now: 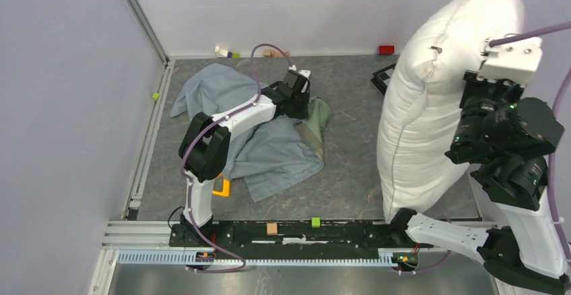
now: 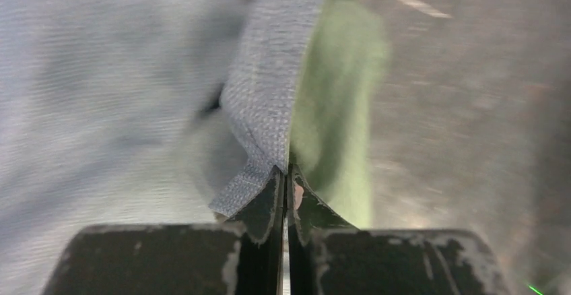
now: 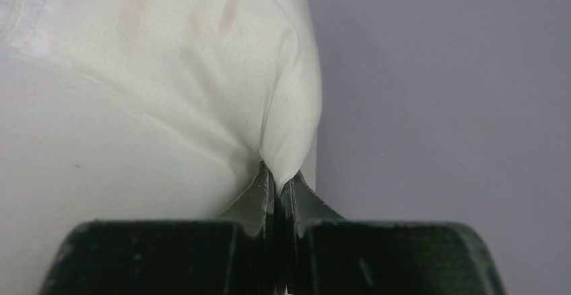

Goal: Put the pillow into the pillowcase

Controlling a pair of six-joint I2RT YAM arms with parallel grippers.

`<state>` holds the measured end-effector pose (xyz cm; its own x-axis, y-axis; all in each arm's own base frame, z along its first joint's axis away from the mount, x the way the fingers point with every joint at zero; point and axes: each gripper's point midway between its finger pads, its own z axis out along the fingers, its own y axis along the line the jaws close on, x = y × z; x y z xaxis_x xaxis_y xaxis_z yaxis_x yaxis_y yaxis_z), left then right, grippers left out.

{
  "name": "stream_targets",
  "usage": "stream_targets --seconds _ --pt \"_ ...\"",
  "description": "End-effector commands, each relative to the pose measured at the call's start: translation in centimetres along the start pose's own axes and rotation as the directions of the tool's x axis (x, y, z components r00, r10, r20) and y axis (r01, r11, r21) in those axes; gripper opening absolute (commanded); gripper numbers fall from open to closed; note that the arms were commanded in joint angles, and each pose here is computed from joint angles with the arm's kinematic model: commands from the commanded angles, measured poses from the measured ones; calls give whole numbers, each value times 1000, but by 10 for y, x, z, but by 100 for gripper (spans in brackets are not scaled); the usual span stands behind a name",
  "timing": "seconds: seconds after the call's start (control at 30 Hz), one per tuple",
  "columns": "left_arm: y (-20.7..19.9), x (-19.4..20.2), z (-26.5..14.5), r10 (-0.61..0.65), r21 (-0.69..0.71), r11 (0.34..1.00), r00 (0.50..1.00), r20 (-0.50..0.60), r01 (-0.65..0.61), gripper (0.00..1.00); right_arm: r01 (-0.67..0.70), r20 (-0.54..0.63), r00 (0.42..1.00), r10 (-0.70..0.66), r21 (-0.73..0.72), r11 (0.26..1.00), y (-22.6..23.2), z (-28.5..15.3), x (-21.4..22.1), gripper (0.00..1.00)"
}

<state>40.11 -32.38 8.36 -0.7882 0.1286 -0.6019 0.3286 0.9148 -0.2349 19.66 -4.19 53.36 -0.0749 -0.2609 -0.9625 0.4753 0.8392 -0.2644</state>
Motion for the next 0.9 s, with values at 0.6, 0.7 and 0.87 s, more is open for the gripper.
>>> stream_targets --seconds 0.6,0.7,0.87 --pt "-48 -27 -103 -154 87 986 983 105 145 86 -118 9 991 132 -383 916 144 -2 20 0" --pt "-19 5 -136 -135 2 991 986 94 135 85 -114 -7 993 122 -393 912 151 -3 33 0" --pt "24 74 -167 -118 -118 986 993 19 120 75 -119 -26 993 118 -415 902 159 -6 45 0"
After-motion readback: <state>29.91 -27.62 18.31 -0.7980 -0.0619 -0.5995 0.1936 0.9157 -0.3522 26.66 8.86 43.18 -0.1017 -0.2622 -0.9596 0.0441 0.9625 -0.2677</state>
